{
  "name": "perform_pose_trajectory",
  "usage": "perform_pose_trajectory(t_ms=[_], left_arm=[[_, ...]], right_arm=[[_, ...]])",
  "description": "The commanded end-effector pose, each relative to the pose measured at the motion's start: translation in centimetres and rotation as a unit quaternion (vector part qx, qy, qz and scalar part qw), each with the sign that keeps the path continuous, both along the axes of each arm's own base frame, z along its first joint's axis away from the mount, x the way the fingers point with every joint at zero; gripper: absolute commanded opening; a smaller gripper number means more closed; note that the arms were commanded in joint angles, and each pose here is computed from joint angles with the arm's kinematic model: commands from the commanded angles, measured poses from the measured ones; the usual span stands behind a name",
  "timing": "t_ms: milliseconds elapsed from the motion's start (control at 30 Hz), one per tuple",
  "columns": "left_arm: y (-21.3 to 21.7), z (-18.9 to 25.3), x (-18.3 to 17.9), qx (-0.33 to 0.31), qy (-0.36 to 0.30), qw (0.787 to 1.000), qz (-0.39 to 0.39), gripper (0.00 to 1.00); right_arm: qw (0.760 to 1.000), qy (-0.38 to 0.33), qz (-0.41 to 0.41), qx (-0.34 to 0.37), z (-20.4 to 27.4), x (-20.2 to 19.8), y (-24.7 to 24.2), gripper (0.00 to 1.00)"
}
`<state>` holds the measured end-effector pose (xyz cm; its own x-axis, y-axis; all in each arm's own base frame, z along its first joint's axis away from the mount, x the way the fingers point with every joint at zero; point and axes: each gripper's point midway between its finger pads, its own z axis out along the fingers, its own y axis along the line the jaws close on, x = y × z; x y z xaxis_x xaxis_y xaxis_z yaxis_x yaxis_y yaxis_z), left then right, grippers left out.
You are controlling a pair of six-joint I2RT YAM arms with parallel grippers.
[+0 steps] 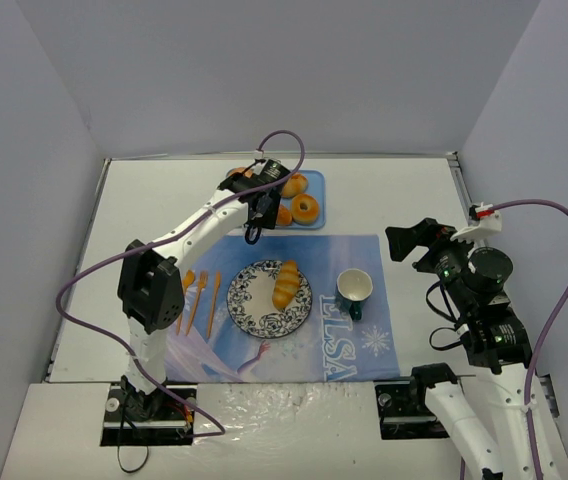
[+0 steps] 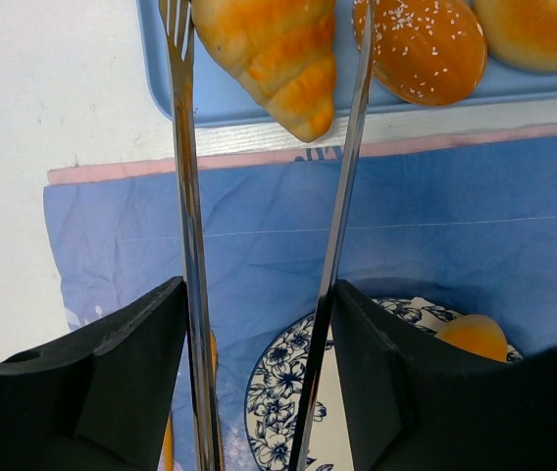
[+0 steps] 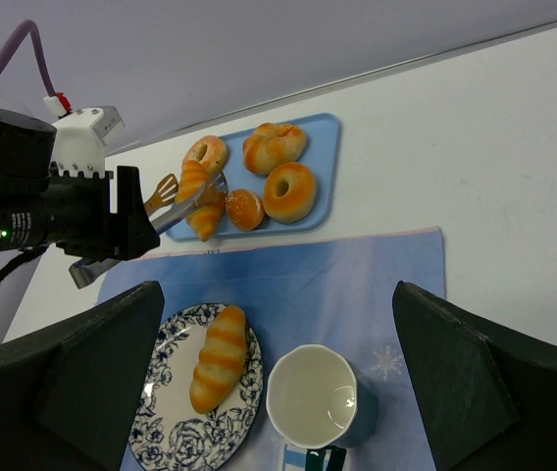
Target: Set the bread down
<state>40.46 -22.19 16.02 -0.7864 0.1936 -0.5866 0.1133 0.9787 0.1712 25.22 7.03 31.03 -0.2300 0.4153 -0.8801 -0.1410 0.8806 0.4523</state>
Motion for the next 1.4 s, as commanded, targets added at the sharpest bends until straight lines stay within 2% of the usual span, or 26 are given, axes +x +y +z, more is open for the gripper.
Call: perform_pose_trajectory(t_ms=[0,67,300,567,700,933,1367], left_arm=[[0.4,3.5,0.9,-0.006,-0.040,0.999,0.000,0.53],[0.5,3.5,0.9,-0.003,-0.040,0.999,0.002,0.53],[1.1,2.9,0.8,0.010,-0.032,0.999,0.005,0.41],[1.6,2.3,0.5,0.021,-0.025,0.999,0.009,0.26],[1.8,2.4,0.2,0.022,-0.025,0.999,0.010,0.14],[2.5,4.5,-0.4,0.014,-0.043,0.999,0.016,0.01],[4.0,9.4,-2.7,-0.016,-0.084,0.996,0.016,0.00]], right_arm=[[0.999,-0.054,0.003,0.001,3.6,0.0,0.0,1.00],[0.999,-0.054,0.003,0.001,3.6,0.1,0.0,1.00],[0.999,-0.053,0.002,0.000,3.6,0.1,0.0,1.00],[0.999,-0.053,0.002,0.002,3.7,0.1,0.0,1.00],[0.999,-0.054,0.004,0.003,3.7,0.1,0.1,1.00],[0.999,-0.054,0.003,0.003,3.7,0.1,0.1,1.00],[0.999,-0.050,0.001,0.003,3.3,0.2,0.0,1.00]])
